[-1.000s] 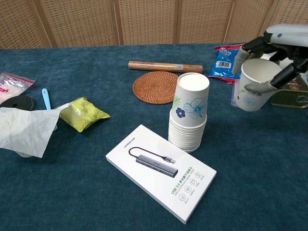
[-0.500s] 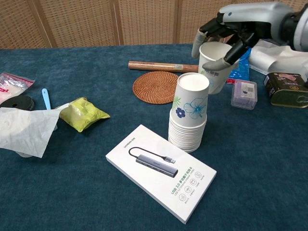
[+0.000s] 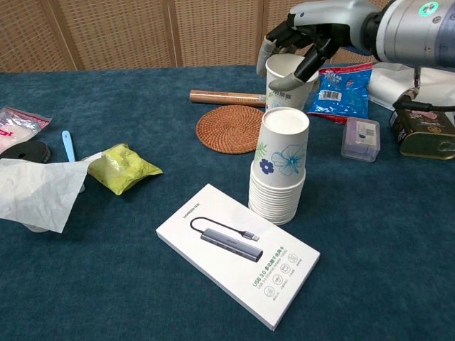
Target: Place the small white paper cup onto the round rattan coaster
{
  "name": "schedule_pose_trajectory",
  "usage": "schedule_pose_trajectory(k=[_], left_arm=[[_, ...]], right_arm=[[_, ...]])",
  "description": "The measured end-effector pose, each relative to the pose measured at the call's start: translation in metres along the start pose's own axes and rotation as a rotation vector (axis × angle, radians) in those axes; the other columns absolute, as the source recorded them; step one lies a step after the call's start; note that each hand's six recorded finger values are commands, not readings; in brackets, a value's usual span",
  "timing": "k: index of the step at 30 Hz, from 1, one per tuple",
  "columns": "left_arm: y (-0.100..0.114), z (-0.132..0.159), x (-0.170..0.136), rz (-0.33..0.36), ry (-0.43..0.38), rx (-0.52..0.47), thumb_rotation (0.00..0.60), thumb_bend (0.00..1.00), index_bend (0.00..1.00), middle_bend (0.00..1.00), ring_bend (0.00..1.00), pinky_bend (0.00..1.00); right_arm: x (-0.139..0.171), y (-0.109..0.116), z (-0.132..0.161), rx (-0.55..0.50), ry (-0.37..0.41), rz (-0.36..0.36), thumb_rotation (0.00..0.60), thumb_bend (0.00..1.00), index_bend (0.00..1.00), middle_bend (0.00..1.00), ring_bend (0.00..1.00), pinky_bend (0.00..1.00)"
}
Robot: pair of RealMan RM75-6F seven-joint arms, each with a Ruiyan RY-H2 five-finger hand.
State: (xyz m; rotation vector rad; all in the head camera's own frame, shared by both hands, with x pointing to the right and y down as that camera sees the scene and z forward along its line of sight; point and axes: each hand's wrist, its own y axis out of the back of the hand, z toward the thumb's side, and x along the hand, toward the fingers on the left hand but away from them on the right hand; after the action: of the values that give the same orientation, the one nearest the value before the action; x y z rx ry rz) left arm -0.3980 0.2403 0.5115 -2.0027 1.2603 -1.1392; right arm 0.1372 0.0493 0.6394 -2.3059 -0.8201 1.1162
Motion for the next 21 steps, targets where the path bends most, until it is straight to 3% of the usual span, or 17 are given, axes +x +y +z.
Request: schedule_pose_trajectory(k=[21], left_arm=[[-0.002,-0.014,0.009,-0.001,0.054,0.017,0.6,0.46,0.09,0.0,0.0,0.0]], right_arm=[[-0.068,-0.022,0.014,-0.009,0.005,0.065,0.6,0.37,0.41,0.34,0.31,0.64]])
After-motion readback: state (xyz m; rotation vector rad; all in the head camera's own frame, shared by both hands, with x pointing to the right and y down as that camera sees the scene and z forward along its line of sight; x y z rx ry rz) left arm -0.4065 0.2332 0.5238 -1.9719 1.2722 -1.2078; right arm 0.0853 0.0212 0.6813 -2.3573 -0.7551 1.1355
